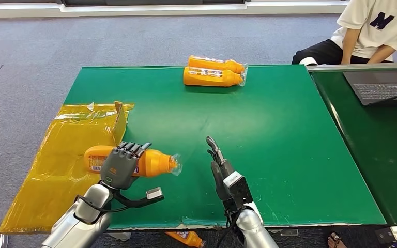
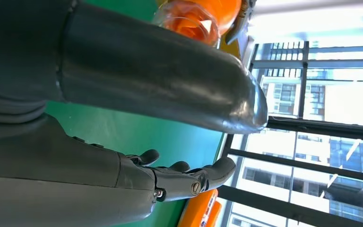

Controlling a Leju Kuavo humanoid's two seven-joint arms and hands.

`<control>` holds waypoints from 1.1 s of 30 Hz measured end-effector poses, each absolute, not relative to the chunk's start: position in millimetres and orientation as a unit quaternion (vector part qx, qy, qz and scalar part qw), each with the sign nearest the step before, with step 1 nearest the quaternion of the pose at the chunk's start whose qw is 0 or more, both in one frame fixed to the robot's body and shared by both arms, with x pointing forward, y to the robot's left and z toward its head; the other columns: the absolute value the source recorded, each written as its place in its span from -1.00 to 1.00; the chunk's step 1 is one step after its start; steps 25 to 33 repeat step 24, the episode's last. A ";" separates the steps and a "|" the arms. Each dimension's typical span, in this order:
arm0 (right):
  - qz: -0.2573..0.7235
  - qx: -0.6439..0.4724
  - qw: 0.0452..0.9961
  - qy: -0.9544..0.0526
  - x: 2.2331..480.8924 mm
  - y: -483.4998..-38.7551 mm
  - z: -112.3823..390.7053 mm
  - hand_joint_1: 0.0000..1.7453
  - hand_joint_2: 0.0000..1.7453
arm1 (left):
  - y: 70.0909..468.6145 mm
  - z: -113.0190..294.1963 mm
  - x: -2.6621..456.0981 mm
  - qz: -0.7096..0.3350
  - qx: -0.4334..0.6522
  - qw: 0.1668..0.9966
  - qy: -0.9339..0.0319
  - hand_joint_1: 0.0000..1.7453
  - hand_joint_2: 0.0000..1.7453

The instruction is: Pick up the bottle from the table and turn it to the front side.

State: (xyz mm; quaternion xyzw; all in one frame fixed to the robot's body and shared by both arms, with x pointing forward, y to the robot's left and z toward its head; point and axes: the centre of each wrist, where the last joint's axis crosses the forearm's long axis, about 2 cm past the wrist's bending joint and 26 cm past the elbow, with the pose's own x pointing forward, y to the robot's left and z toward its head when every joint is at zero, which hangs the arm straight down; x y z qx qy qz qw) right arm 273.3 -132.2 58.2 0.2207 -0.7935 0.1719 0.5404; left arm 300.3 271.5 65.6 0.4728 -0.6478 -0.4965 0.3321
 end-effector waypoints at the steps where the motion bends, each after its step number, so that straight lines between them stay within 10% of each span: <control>1: 0.171 0.221 0.541 -0.794 273.4 -132.5 58.2 -1.00 -1.00 | 273.4 63.3 298.0 -0.497 0.477 0.333 -0.644 1.00 1.00; 33: 0.174 0.224 0.538 -0.794 276.2 -135.1 58.9 -1.00 -1.00 | 323.8 43.1 275.9 -0.521 0.542 0.328 -0.572 1.00 1.00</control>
